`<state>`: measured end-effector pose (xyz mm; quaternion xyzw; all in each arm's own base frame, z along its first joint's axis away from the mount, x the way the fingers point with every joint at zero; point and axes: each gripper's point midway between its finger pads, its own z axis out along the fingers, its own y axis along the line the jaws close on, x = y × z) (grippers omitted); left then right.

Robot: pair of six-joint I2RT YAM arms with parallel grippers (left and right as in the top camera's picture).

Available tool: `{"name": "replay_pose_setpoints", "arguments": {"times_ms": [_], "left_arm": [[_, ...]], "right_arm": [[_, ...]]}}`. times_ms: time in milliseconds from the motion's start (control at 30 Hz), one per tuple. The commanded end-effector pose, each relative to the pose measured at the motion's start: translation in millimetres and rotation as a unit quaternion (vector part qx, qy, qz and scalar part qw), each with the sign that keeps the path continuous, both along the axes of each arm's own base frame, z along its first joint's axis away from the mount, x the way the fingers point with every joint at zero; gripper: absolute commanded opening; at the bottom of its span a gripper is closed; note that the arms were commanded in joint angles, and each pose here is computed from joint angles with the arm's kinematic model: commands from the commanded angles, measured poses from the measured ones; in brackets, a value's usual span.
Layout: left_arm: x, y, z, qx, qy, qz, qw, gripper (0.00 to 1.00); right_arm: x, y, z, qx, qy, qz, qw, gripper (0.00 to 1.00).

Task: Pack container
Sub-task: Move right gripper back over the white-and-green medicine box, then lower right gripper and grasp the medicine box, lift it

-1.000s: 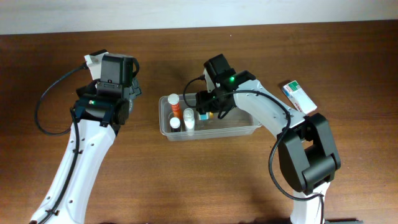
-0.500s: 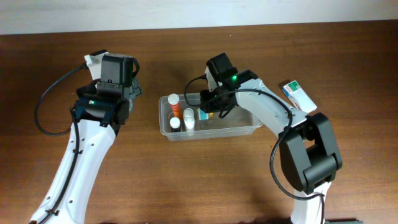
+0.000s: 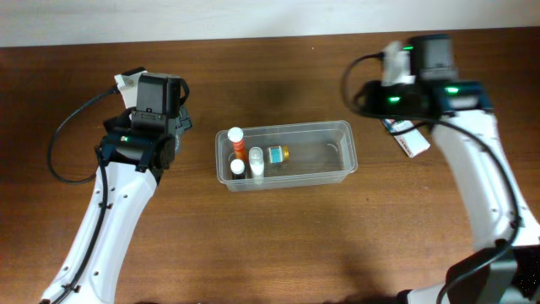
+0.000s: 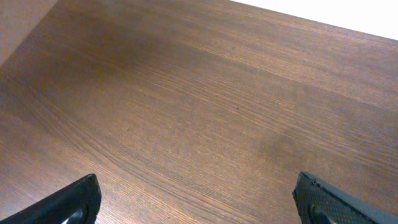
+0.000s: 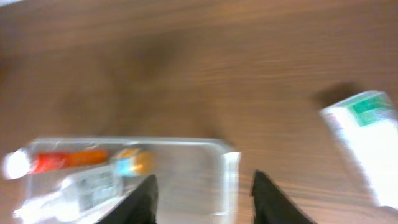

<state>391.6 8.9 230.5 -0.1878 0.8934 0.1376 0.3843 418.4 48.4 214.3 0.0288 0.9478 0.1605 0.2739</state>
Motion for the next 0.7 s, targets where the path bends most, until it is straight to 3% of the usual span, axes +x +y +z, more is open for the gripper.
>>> {"name": "replay_pose_setpoints", "arguments": {"times_ms": [0,133,233,667], "left_arm": [[-3,3,9,0.004,-0.01,0.003,1.0,0.99],[-3,3,9,0.004,-0.011,0.003,1.0,0.99],[-3,3,9,0.004,-0.011,0.003,1.0,0.99],[-3,3,9,0.004,-0.011,0.003,1.0,0.99]], "right_arm": [[5,-68,-16,-0.089,0.009,-0.045,0.995,0.51],[11,-118,-43,-0.139,0.025,-0.031,0.989,0.84],[17,-138,-70,-0.156,0.041,-0.011,0.987,1.0],[20,-150,-172,-0.191,0.111,0.129,0.967,0.99]]}}
